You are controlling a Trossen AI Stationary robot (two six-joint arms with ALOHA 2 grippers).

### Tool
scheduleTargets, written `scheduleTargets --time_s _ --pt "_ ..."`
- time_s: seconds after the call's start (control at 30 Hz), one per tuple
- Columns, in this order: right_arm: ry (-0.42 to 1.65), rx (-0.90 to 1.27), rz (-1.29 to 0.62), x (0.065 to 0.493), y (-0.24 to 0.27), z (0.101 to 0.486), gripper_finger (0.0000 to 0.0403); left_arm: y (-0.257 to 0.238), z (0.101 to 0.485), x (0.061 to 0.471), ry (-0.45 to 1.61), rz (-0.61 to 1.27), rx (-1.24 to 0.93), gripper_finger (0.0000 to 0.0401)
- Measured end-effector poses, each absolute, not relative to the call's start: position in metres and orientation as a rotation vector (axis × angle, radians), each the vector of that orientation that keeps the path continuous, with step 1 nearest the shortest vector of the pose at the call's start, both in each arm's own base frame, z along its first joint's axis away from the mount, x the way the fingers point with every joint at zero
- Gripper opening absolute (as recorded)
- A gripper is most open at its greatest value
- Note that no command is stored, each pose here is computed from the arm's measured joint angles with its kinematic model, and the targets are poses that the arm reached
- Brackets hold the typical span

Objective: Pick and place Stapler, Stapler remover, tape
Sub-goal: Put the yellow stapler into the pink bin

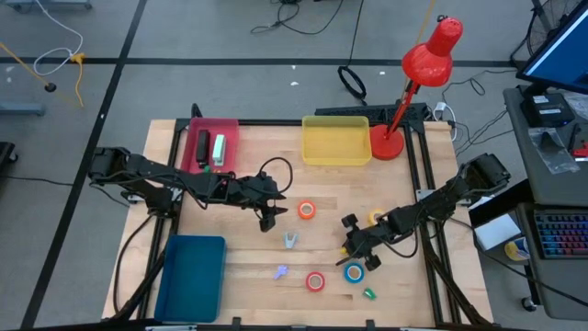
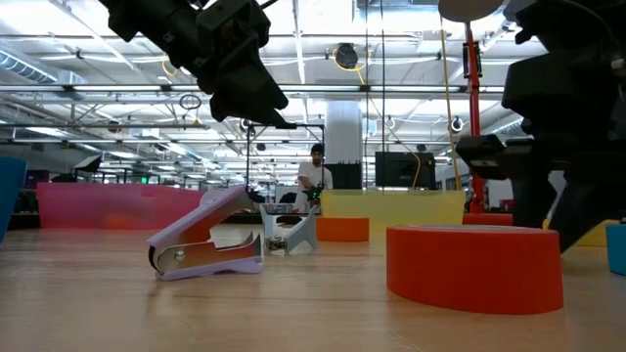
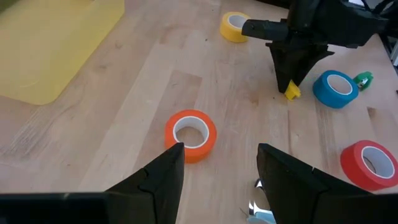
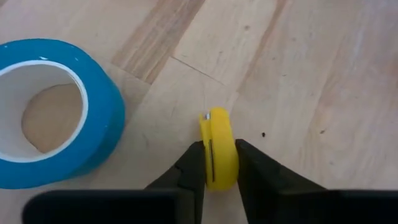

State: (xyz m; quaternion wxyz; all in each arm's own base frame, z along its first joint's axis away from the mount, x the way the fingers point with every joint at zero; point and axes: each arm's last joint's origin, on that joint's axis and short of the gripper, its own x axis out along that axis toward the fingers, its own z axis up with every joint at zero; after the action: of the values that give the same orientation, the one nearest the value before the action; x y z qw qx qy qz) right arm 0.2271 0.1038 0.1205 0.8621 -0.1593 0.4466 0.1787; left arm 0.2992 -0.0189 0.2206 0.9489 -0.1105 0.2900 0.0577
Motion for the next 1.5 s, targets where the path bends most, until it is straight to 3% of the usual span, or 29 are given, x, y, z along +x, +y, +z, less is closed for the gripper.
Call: scheduleTargets --time_s 0.3,0.53,0.73,1.07,1.5 --pt "0.822 -0.347 0.290 0.230 0.099 0.139 0.0056 -0.032 0.225 0.301 0.542 0.059 -0.178 0.0202" --pt "0.582 -0.279 0.223 0.238 0.086 0.175 0.0055 -0.063 0.234 0.304 0.408 -0.019 0.047 0.0202" --pt "0.421 -0.141 0.283 0.248 0.075 0.195 0.0055 -0.089 0.226 0.313 0.325 -0.021 0.253 0.0202" --pt "0.382 0.127 0.359 0.256 0.051 0.202 0.0055 -0.118 0.205 0.344 0.275 0.050 0.536 0.0202" --pt "0.403 0.307 0.342 0.259 0.035 0.203 0.0055 -0.125 0.210 0.377 0.331 0.098 0.651 0.0202"
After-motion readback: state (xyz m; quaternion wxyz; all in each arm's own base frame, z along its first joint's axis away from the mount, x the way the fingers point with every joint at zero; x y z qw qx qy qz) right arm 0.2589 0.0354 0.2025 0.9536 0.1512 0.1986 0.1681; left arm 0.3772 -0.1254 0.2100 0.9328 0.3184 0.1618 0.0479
